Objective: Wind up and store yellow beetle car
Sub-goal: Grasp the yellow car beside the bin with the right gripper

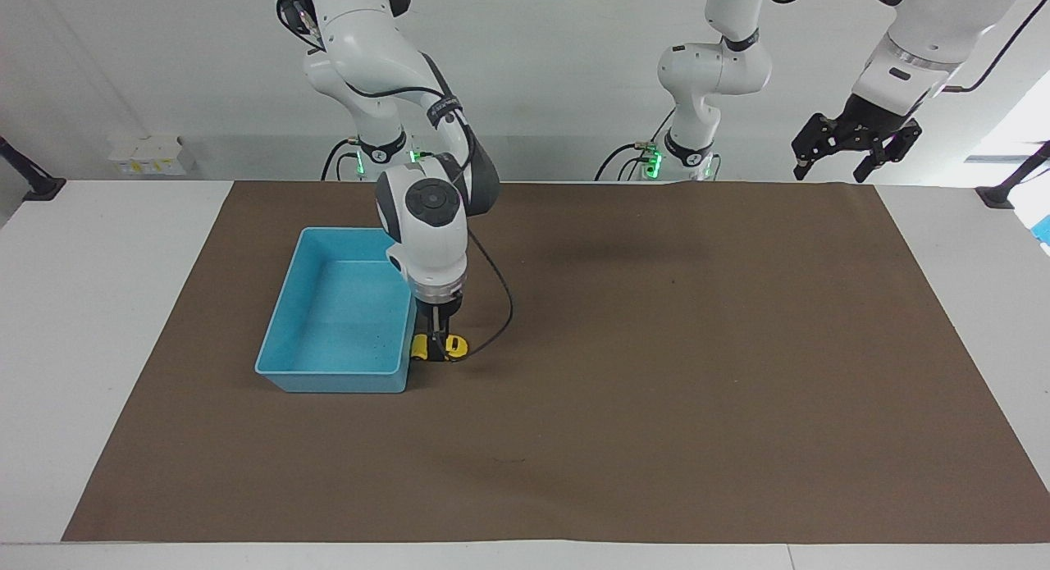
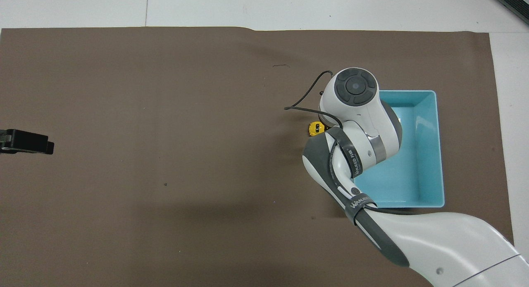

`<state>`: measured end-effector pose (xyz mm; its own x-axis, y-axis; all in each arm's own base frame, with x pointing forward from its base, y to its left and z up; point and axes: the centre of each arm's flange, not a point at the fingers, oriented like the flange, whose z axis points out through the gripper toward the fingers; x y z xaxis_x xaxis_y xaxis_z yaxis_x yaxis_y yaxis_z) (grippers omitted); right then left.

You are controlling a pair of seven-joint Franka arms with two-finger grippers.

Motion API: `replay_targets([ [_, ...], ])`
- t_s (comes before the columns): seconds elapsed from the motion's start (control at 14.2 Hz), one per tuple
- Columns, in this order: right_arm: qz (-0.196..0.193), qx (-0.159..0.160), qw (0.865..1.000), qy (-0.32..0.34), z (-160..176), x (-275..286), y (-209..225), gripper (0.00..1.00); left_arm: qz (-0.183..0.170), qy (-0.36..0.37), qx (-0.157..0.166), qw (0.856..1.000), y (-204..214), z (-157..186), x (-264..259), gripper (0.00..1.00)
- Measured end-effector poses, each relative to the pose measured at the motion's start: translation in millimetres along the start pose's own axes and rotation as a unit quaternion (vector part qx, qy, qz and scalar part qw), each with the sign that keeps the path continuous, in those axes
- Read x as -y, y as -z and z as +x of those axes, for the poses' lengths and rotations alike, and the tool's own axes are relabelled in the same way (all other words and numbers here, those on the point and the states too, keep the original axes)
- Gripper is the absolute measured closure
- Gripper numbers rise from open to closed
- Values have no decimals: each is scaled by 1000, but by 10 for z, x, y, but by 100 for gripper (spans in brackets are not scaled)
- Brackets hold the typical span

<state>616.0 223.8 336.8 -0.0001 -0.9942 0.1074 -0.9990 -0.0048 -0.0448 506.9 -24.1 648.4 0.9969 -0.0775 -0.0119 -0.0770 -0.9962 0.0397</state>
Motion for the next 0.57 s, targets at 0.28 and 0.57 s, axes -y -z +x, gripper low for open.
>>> replay_targets([
  [0.28, 5, -11, 1000, 13, 3, -165, -332, 0, 0, 0, 4, 1000, 1, -36, 0, 0],
  [0.57, 12, -18, 999, 25, 7, -213, -414, 34, -1, 0, 5, 1000, 3, -51, 0, 0],
])
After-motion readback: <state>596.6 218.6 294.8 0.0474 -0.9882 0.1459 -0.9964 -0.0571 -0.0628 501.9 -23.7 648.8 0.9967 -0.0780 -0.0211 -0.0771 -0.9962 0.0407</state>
